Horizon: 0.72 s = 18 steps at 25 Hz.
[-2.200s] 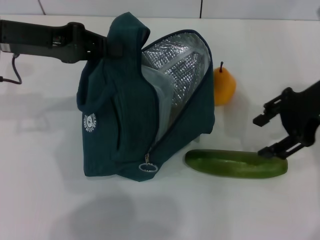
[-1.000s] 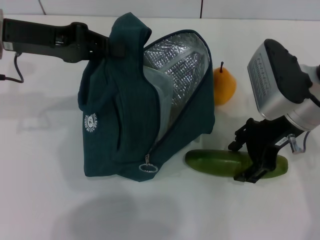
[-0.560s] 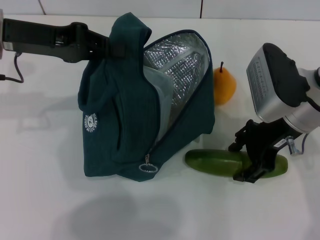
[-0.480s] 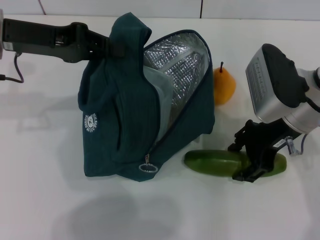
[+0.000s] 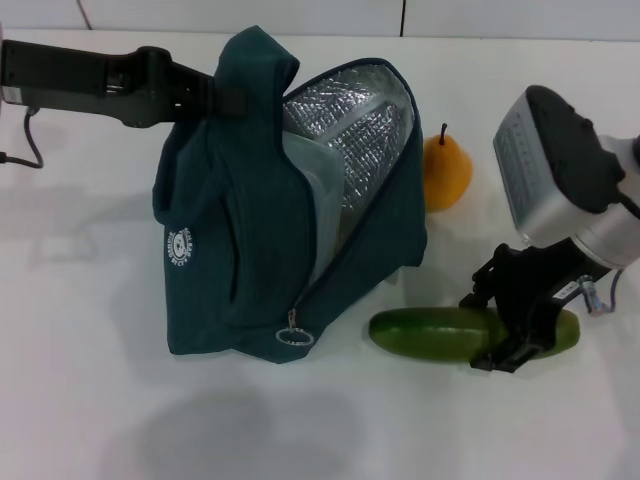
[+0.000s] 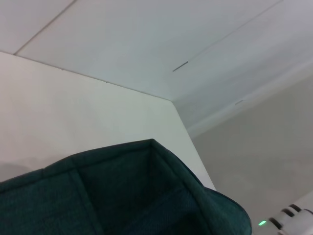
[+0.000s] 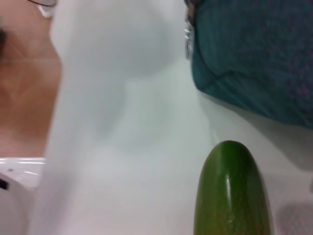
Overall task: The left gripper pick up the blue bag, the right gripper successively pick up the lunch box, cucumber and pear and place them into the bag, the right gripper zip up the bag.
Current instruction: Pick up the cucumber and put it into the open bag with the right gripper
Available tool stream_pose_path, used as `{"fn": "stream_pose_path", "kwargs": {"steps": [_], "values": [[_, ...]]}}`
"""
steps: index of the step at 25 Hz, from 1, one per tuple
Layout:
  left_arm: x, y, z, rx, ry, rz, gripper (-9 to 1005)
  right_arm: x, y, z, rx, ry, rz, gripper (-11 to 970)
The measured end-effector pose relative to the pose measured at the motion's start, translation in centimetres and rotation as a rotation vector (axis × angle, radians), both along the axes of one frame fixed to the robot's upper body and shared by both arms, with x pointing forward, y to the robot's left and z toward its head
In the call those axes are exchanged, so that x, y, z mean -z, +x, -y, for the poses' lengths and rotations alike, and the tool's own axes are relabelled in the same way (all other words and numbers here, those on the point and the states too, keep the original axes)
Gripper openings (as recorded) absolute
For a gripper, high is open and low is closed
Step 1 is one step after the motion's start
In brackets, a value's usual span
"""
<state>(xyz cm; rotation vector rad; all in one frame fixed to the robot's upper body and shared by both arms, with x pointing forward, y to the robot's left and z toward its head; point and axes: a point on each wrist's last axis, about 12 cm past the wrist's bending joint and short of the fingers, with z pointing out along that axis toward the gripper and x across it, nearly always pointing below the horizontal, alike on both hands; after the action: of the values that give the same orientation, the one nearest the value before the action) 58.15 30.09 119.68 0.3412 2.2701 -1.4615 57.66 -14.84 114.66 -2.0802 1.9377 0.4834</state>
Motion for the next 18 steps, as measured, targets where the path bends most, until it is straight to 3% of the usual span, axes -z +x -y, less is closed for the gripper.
{"fn": "stream_pose_path", "kwargs": {"steps": [9,14,17,18], "values": [[-0.1,0.1,0.0,-0.001,-0.002,0.003,44,-3.3,-1.8,0.8,-0.066,0.124,-0.158,638],[-0.1,0.1,0.0,-0.001,-0.002,0.002,44,-5.3,-2.7,1.5,-0.116,0.281,-0.262,640],[-0.1,0.1,0.1,-0.001,-0.002,0.001,44,-6.4,-2.5,3.4,-0.059,0.473,-0.286,642],[-0.1,0.1,0.1,-0.001,-0.002,0.002,44,-6.4,-2.5,3.4,-0.059,0.473,-0.286,642]]}}
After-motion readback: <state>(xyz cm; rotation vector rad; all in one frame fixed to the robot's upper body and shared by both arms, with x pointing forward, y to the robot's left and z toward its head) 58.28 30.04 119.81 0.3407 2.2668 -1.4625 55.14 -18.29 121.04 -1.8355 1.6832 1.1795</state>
